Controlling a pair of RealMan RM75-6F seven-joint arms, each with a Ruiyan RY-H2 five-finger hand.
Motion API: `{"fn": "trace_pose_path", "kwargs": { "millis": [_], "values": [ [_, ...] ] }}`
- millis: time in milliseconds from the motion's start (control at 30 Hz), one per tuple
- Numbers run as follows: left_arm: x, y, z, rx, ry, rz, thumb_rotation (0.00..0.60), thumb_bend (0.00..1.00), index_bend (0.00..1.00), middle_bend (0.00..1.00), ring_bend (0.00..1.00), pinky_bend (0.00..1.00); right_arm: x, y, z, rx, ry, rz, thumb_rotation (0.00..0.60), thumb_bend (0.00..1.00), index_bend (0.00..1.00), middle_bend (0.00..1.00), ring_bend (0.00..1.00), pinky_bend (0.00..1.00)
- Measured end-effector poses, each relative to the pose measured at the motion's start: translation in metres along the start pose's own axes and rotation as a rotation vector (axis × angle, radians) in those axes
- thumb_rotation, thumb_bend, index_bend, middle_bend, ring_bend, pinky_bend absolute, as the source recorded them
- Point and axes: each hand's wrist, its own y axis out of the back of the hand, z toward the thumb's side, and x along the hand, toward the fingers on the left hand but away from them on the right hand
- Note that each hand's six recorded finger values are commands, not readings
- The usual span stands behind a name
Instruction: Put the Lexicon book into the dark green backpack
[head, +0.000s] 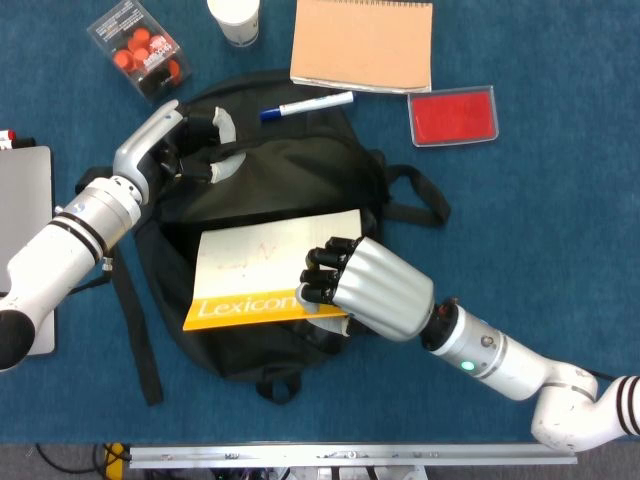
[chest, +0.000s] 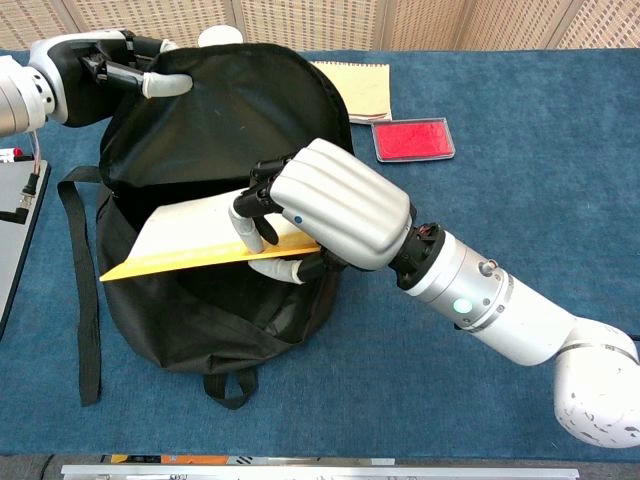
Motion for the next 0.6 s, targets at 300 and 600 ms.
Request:
{"fn": "trace_pose_path", "kwargs": {
  "millis": [300,600],
  "values": [
    [-0.004,0.002,-0.003,0.0,0.009,-0.003,0.6,0.38,0.68,0.54,0.46,0.25,0.006,-0.029,-0.011,0.037,-0.018,0.063,0.6,0.32,0.79,0.72,0.51,0.62],
    [-0.009,0.004,-0.007,-0.005,0.021,-0.007,0.6,0.38,0.68,0.54,0.46,0.25,0.0,-0.039,-0.036,0.11,-0.078,0.076,0.6,0.32,0.79,0.72,0.51,0.62]
  ]
}}
